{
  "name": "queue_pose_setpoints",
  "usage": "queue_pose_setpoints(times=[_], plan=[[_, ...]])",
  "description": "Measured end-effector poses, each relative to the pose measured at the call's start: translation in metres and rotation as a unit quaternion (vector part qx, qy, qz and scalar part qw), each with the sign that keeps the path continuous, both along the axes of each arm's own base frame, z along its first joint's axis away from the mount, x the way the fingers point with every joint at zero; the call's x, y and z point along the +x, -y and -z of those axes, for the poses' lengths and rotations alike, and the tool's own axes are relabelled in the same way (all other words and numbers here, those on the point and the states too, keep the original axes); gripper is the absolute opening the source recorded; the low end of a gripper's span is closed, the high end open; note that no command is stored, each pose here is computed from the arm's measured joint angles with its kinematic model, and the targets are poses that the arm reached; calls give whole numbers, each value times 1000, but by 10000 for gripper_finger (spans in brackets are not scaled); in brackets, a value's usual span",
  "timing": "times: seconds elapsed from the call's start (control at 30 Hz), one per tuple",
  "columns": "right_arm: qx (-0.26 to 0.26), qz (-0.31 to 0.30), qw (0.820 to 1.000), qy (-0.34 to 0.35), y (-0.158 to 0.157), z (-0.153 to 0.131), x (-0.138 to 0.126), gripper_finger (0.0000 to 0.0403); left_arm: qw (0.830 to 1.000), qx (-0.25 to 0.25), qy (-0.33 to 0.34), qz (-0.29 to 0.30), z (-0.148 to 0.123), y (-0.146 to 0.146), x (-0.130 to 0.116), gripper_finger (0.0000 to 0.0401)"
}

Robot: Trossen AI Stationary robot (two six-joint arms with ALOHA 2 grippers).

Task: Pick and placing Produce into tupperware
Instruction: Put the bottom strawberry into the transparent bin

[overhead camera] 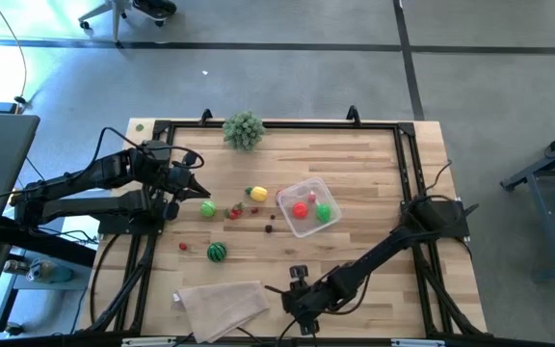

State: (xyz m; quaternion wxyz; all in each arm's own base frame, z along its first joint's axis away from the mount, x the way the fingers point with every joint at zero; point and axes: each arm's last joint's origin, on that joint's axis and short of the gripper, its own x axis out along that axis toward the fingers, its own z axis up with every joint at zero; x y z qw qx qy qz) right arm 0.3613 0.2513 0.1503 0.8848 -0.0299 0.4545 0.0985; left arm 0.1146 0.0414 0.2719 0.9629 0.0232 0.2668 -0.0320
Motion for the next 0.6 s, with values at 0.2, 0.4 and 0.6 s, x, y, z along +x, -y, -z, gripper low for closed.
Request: queue_pose_setpoints(times=[0.2,0.4,0.6], plan=[[-50,23,997,57,12,-49,-10,138,1000,0,0,0,0,0,0,17],[-138,72,978,141,40,-119,-35,138,1000,0,0,0,0,0,0,17],[-195,132,945,229,78,-189,-64,138,1000,0,0,0,0,0,0,17]])
